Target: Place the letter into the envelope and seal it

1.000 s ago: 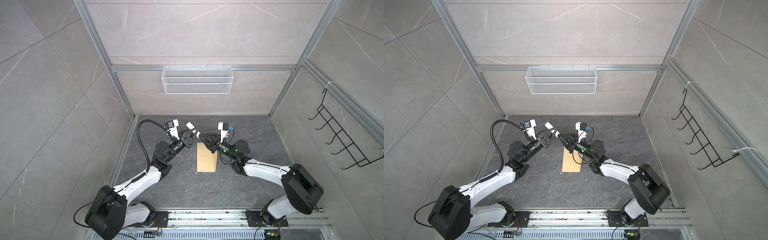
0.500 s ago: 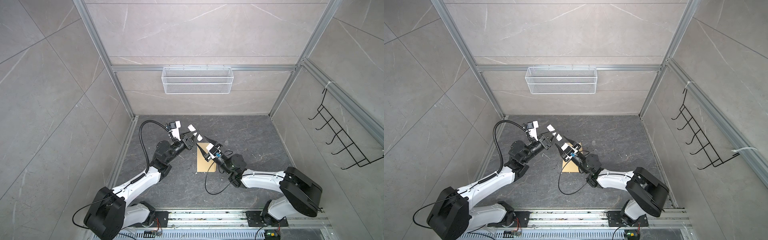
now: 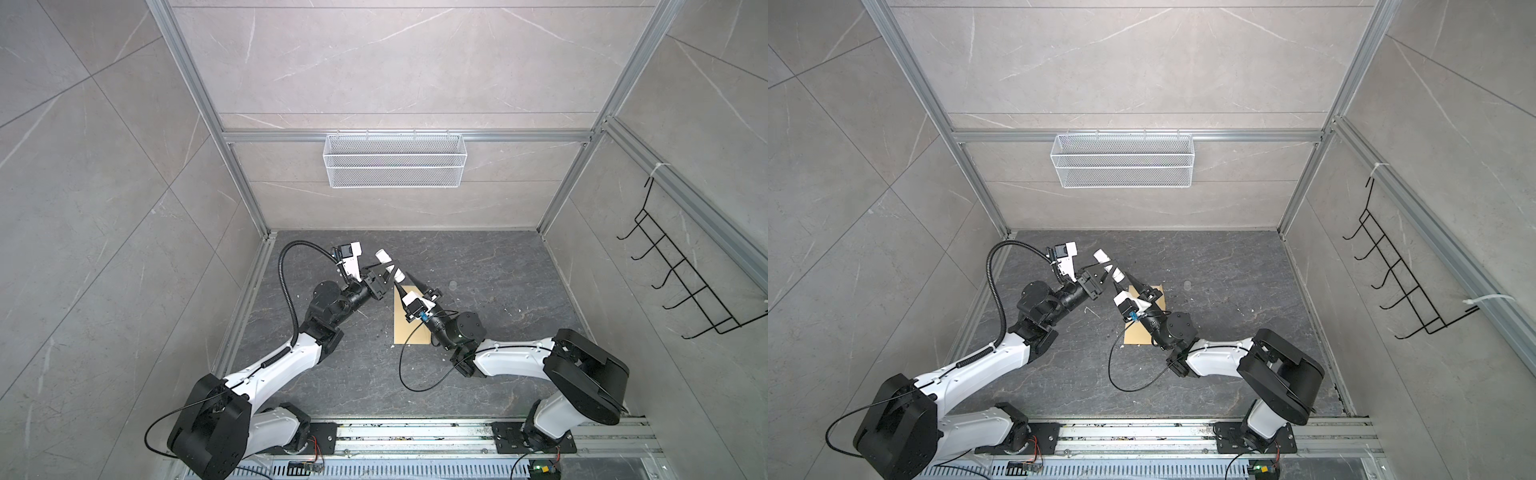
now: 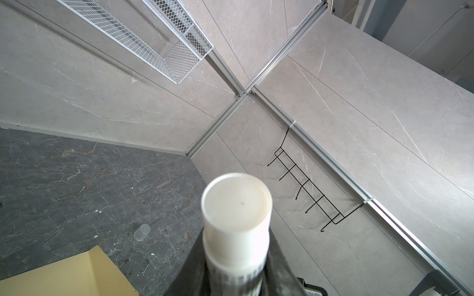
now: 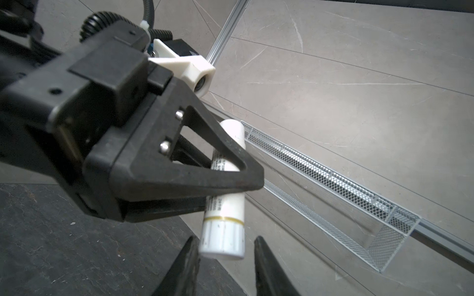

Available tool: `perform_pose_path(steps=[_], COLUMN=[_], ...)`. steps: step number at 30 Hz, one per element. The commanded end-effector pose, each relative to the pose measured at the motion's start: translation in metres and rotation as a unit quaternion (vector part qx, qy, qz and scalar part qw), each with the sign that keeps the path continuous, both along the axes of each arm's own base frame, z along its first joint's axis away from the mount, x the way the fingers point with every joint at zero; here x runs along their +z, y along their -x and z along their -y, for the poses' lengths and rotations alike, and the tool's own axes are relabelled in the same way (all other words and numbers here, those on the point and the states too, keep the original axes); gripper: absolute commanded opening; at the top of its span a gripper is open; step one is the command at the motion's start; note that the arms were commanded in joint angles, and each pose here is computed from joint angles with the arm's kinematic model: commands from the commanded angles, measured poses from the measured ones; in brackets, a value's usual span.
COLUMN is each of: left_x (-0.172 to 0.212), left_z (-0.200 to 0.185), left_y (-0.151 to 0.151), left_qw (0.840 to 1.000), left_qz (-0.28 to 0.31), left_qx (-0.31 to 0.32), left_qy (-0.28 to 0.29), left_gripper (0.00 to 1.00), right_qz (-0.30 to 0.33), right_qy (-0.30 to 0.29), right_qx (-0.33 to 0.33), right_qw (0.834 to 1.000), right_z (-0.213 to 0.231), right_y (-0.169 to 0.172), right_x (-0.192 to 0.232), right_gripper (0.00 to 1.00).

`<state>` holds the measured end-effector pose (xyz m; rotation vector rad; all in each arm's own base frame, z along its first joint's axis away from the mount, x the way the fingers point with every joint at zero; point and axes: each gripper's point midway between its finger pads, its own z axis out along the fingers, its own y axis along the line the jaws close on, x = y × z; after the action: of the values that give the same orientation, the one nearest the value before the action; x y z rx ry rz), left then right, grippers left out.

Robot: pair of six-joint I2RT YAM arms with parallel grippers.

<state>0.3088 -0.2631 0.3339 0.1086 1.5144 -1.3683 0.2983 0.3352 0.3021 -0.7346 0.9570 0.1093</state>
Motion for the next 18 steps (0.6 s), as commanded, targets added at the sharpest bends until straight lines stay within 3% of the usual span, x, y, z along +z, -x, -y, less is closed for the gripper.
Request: perform_pose_path(steps=[1,13,18], left_x=[0.023,0.021,0.02], left_z=[-0.003,-0.003,-0.001], left_y=[0.009,0.009,0.008], left_qw=[0.999,0.999,0.999], left_qz=[0.037,0.035,0.036], left_qx=[-0.002,-0.004,-0.006], left_qy=[0.018,0.017,0.014], left_gripper=[0.0,0.0,0.0], right_qz=[0.015,0.006,-0.024], right_qy=[-0.016,-0.011,-0.06], right_qx=[-0.012,-0.014,0.015], right_qw=[1.0,1.0,0.998], right_z=[-0.001,-0.006,-0.003], right_y=[-0.002,-0.006,-0.001], right_x=[0.013,0.012,0.024], right_gripper=[0.37,0.22,0.1])
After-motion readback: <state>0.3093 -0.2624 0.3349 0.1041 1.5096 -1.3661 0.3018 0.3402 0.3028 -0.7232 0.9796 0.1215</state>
